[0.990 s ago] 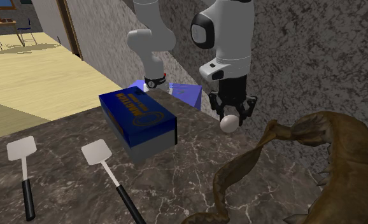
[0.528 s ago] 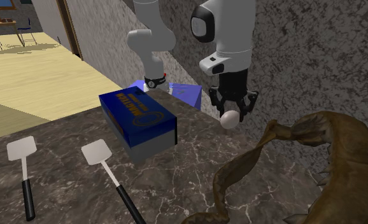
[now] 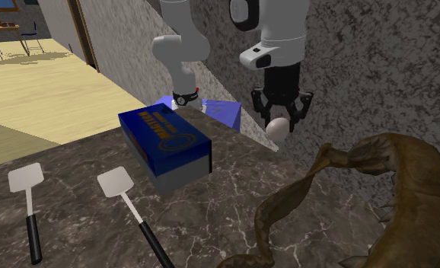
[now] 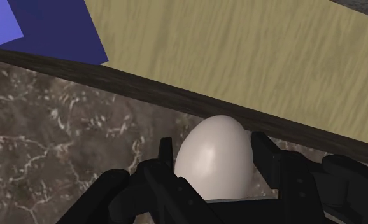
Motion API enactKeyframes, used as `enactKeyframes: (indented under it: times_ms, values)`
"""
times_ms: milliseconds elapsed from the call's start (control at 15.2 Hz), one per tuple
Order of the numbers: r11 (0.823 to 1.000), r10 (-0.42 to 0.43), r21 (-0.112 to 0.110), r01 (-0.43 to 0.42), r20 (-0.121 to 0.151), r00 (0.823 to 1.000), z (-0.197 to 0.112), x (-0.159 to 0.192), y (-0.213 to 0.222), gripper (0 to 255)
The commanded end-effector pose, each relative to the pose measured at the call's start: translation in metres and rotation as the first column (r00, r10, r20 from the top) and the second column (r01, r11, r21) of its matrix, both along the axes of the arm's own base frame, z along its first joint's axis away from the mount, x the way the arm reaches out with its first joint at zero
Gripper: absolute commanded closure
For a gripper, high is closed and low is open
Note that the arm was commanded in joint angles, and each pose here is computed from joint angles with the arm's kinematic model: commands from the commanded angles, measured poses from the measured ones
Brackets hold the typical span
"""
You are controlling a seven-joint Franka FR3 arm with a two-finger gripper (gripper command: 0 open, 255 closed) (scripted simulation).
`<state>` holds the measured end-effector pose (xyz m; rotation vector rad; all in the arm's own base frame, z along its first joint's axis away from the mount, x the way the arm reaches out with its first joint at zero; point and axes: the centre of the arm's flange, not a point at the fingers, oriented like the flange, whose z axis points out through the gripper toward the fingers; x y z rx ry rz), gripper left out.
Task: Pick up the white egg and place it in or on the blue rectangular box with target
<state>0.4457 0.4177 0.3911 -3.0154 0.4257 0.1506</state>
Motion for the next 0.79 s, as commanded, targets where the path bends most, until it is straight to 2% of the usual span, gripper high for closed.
enactKeyframes:
  times_ms: [0, 726]
  values:
    - [1.0, 0.0, 0.0, 0.0, 0.0, 1.0, 0.011, 0.0, 0.0, 255]
    - [1.0, 0.0, 0.0, 0.0, 0.0, 1.0, 0.069, 0.0, 0.0, 255]
